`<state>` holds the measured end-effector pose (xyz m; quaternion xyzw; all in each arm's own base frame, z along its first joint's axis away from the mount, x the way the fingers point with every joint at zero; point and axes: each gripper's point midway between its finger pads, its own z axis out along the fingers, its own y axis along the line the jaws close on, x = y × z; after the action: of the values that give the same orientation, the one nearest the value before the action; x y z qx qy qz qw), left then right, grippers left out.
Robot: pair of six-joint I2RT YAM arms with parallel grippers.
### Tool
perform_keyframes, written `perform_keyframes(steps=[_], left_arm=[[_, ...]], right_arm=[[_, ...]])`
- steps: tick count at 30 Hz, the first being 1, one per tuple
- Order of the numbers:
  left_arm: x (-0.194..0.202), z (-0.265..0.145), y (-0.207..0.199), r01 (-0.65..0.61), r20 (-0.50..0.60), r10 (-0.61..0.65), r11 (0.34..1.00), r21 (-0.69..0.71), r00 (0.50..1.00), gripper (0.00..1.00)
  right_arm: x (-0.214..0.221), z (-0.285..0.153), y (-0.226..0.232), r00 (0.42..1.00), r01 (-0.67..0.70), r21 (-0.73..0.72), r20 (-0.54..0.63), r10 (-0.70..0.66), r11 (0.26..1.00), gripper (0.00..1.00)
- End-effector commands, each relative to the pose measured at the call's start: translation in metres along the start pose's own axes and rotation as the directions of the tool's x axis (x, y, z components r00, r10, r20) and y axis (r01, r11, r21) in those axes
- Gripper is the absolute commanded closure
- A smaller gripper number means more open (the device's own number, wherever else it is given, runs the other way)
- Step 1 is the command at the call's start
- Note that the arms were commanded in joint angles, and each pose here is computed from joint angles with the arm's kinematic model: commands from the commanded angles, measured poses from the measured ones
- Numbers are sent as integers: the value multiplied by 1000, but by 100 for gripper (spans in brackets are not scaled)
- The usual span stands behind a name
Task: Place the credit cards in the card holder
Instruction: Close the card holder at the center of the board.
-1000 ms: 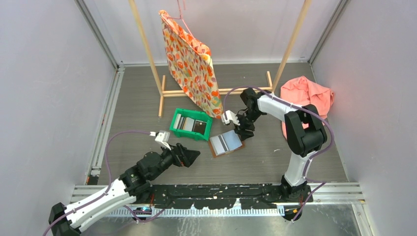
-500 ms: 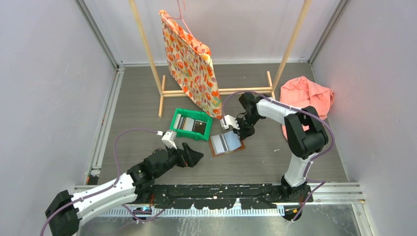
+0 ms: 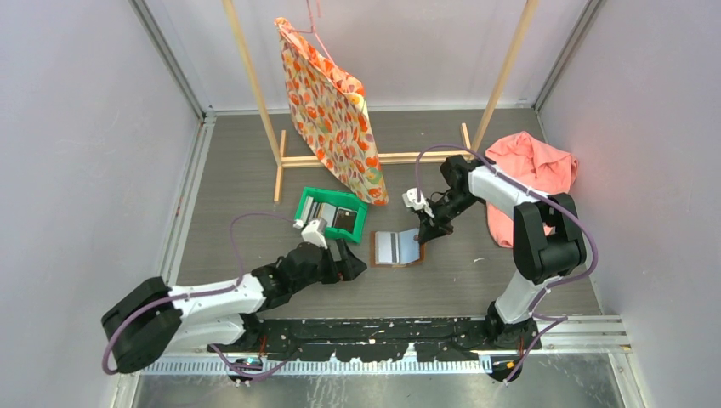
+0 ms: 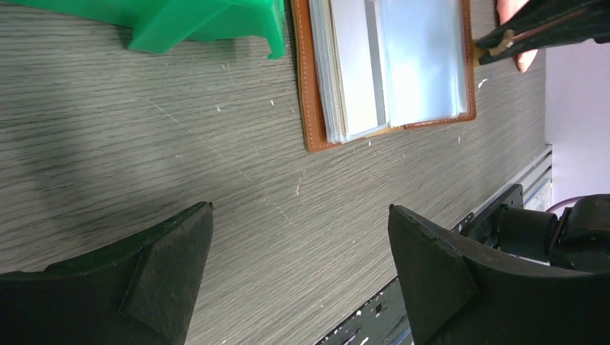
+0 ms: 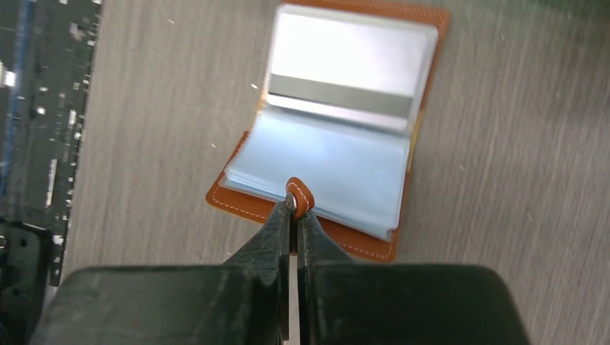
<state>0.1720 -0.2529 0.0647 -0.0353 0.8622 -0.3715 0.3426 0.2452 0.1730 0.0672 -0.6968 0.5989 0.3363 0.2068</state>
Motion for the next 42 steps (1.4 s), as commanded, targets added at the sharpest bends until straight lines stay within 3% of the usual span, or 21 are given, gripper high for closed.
perform_keyframes(steps=[1, 7, 15, 22, 28, 35, 42], left_arm=[[-16, 14, -33, 36, 49, -39, 998, 55, 998, 8], [-5, 34, -36, 58, 30, -59, 998, 6, 998, 8], [0, 52, -32, 10, 40, -10, 1000, 6, 999, 11], [-2, 58, -44, 36, 60, -41, 997, 72, 997, 24], [-18, 27, -47, -31, 120, 18, 993, 110, 993, 25], [-55, -9, -69, -102, 251, 51, 975, 195, 967, 24], [-64, -2, -78, -66, 234, 15, 975, 210, 972, 39]], right_arm=[[-31, -4, 14, 990, 60, -62, 134, -51, 996, 99], [-29, -7, 2, 994, -39, -5, 97, 40, 999, 99], [-63, -1, -14, 954, -242, 58, 198, 226, 969, 99], [-81, 5, -24, 911, -351, 94, 264, 317, 932, 98], [-106, 21, -8, 934, -277, 54, 251, 256, 959, 96], [-106, 40, 8, 969, -168, 22, 186, 161, 985, 95], [-106, 45, 16, 980, -98, 4, 172, 96, 995, 94]])
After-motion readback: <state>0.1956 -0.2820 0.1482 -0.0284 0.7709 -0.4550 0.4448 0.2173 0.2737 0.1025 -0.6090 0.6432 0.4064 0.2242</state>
